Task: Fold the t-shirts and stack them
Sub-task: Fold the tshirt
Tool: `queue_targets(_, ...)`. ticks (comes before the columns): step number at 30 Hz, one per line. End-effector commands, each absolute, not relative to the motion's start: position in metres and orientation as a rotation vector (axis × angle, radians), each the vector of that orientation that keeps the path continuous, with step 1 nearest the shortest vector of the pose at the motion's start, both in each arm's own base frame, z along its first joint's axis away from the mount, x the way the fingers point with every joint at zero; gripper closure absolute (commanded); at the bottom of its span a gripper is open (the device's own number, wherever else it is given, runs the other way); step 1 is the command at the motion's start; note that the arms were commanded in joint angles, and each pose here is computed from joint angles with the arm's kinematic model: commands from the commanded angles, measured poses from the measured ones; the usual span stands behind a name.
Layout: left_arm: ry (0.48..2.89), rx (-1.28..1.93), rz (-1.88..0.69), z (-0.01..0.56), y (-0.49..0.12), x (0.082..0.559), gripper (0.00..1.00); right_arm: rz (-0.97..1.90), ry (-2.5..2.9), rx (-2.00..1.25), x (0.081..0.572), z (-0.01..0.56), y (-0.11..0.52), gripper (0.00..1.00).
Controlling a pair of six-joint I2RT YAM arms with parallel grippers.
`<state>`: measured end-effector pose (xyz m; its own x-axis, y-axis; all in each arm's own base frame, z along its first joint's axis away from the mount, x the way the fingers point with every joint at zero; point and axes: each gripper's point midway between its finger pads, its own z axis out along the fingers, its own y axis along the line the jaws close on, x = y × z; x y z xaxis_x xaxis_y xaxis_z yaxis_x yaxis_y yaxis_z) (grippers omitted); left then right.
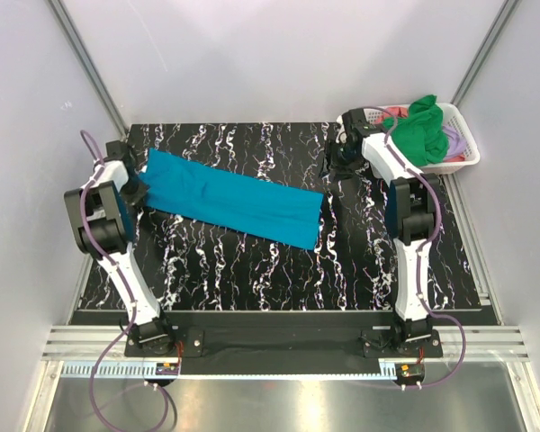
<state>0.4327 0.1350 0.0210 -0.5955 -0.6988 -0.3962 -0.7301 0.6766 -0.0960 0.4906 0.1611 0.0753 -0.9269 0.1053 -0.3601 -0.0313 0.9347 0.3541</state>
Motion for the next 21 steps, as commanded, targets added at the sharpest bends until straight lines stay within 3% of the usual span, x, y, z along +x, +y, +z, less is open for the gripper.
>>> queue_targets(1, 2.496, -1.001, 0.076, 0.030, 0.136, 0.451, 0.99, 0.603, 2.713, -0.075, 0.498, 0.065, 0.172, 0.43)
queue_targets(11, 2.511, -0.930, 0.040, 0.027, 0.135, 0.463, 0.97, 0.830, 2.744, -0.161, 0.480, 0.045, 0.194, 0.50)
queue_targets(21, 2.507, -0.910, 0.037, 0.029, 0.136, 0.468, 0.97, 0.797, 2.798, -0.146, 0.467, 0.027, 0.184, 0.52)
